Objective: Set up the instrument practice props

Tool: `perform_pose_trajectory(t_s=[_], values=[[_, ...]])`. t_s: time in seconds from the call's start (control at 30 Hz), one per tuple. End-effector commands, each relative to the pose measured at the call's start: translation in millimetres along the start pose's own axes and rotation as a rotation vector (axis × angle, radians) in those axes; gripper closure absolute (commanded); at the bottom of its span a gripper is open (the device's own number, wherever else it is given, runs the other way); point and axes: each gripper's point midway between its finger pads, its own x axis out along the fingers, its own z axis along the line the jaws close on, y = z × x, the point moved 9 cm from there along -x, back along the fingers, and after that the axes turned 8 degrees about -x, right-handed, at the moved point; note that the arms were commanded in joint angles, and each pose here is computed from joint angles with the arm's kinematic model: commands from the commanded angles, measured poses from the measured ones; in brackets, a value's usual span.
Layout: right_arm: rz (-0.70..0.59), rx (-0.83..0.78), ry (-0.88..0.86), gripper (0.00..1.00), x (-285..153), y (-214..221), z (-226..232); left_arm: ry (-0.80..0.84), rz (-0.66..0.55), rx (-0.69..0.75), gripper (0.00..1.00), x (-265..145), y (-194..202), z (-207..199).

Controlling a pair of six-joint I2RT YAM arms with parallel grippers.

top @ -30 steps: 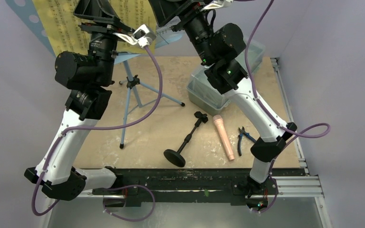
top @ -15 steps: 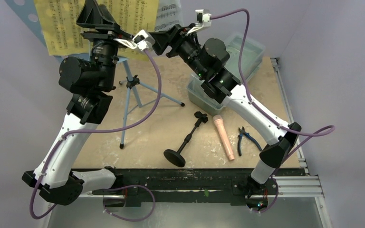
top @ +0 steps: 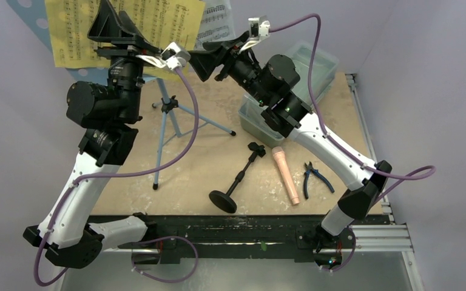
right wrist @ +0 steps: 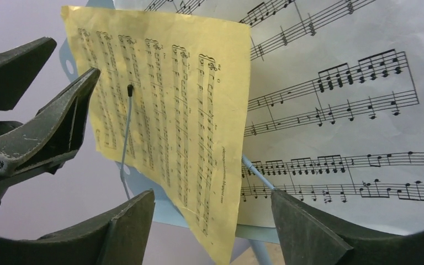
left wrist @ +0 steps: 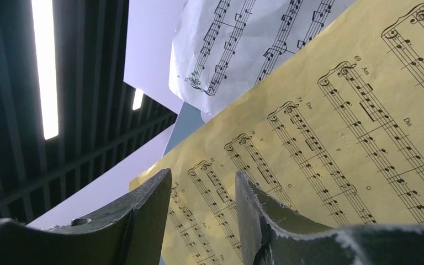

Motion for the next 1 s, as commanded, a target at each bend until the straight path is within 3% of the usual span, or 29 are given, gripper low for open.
perform_pose_trajectory(t_s=[0.0,0.23,0.47,0.6,0.77,0.97], values=[[-0.068,-0.111,-0.052,0.16,-4.3,-37.8,4.9,-0.041,0.022,-0.049,0.55,-8.0,4.0,7.9],[-0.038,-0.179,-0.092,0.16,15.0,-55.7,0.8,-0.026,0.032,-0.058,0.55,-11.3,6.4,3.3],[-0.082,-0.170,-0.104,0.26,28.9,-61.7,-8.2,-0.014,0.036,-0.062,0.55,-15.8,8.5,2.0],[-0.106,-0.172,-0.162,0.38,36.7,-64.2,-4.7,-0.013,0.040,-0.065,0.55,-17.7,9.5,2.2],[-0.134,-0.169,-0.176,0.60,43.4,-62.7,-6.0,-0.006,0.040,-0.078,0.55,-19.7,10.1,1.4],[-0.209,-0.121,-0.179,1.00,48.0,-65.1,-5.7,0.010,0.010,-0.222,0.52,-26.8,9.9,-1.0]])
